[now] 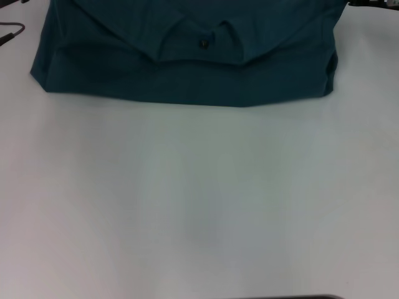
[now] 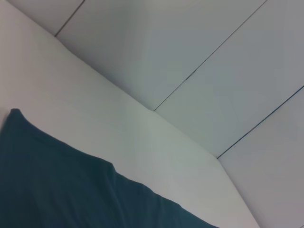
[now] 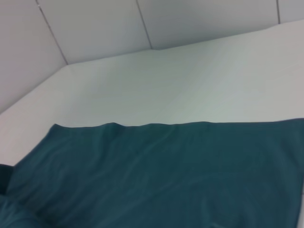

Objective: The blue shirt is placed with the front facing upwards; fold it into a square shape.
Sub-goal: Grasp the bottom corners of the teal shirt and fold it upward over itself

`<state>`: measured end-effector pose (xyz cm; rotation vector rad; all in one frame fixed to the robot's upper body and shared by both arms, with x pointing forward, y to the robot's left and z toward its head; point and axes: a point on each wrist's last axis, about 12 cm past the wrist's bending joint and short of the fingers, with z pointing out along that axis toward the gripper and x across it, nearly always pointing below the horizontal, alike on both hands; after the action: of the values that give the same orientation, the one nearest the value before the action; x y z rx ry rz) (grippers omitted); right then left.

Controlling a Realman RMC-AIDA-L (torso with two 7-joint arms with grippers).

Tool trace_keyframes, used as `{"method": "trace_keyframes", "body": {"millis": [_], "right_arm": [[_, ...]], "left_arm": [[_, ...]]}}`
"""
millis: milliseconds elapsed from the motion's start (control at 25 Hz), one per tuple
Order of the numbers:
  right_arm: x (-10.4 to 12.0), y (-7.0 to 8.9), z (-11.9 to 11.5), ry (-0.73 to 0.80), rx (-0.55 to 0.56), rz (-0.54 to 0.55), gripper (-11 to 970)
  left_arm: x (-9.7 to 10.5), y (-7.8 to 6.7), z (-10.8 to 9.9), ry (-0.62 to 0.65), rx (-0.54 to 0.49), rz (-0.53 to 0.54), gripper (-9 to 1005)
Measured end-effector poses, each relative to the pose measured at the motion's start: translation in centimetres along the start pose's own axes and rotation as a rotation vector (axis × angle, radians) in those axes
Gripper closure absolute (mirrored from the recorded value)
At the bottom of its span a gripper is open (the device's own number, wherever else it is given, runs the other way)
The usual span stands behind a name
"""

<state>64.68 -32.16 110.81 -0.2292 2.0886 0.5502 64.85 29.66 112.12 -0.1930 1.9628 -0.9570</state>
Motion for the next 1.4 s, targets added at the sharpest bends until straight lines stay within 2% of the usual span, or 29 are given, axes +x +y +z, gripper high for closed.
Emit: {"method": "trace_keyframes", "body": {"millis": [320,520,1000,1120,1400], "right_arm": [[1.3,-0.3,0.4,0.022,0.045,0.013,851],[2.2,0.1,0.8,0.039,0.040,0.013,842],[2.7,0.6,1.0,0.065,0.020,-0.002,820],[2.5,0.7,0.8,0.058,0.005,-0.011,814],[1.0,0.9,-0.1,0.011,-0.033,-0.026,537]], "left_arm": [[0.7,0.0,0.2,0.013,0.003,-0.011,951],[1.2,-0.1,0.3,0.027,0.003,-0.006,930],[1.8,-0.4,0.2,0.026,0.020,0.015,879],[1.3,-0.3,-0.5,-0.011,0.014,0.022,866],[0.6,0.6,-2.3,-0.082,0.005,0.003,558]]}}
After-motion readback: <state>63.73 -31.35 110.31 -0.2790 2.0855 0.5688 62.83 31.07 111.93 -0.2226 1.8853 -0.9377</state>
